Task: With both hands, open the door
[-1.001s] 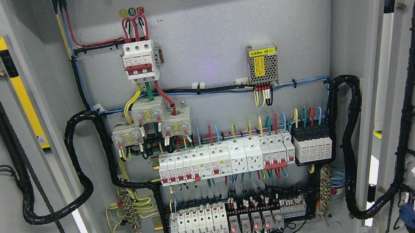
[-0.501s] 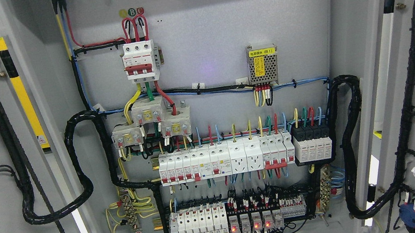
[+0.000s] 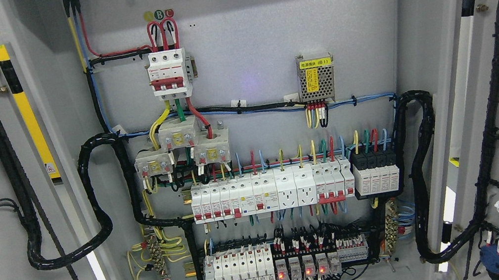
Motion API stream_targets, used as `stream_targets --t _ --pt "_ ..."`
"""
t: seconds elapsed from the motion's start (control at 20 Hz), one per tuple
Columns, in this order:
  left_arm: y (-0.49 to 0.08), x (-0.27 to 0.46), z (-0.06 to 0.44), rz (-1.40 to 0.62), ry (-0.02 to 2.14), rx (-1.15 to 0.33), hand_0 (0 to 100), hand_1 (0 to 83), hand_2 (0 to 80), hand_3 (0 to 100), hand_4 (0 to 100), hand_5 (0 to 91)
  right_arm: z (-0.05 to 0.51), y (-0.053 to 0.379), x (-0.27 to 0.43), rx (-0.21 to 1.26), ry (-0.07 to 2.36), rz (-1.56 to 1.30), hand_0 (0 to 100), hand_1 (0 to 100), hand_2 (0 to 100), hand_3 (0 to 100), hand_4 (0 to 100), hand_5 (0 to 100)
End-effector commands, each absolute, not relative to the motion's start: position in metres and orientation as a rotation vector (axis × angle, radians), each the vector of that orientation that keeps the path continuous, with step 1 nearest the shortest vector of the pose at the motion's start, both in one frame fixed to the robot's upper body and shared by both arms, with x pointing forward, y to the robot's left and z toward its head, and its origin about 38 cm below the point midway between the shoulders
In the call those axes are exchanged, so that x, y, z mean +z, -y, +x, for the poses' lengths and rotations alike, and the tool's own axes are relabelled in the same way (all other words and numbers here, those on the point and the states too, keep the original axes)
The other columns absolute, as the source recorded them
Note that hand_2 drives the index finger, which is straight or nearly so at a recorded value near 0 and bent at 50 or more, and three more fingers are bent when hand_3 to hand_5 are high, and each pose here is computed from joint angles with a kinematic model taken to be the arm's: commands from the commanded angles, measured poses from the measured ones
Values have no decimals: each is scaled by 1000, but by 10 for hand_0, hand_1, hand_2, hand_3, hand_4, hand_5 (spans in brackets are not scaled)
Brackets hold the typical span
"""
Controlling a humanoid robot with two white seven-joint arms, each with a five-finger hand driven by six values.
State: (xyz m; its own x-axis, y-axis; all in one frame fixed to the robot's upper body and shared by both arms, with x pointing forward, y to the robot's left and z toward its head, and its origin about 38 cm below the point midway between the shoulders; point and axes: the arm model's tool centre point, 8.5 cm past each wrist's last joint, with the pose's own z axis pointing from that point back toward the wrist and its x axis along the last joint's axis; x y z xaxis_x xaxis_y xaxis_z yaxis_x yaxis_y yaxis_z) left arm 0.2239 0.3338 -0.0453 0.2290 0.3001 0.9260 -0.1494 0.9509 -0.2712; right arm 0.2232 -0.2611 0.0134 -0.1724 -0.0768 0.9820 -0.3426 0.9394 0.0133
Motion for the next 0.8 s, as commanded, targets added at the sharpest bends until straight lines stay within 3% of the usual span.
stream_targets --t 0.0,0.15,0.35,0.55,0.75 --pt "-250 -226 82 -159 584 338 120 556 0 0 0 0 104 232 -165 218 1085 318 0 500 40 0 0 0" --pt "-258 -257 41 -109 330 357 120 556 0 0 0 0 61 232 -195 179 925 302 0 500 40 0 0 0" --pt "-249 -262 4 -106 184 367 120 556 0 0 0 0 21 229 -215 141 786 295 0 500 40 0 0 0" --pt "-247 -261 -39 -101 75 175 120 556 0 0 0 0 -4 237 -235 114 626 263 0 500 40 0 0 0" --pt "-254 -258 -59 -88 9 114 120 556 0 0 0 0 -31 238 -250 31 356 249 0 500 40 0 0 0"
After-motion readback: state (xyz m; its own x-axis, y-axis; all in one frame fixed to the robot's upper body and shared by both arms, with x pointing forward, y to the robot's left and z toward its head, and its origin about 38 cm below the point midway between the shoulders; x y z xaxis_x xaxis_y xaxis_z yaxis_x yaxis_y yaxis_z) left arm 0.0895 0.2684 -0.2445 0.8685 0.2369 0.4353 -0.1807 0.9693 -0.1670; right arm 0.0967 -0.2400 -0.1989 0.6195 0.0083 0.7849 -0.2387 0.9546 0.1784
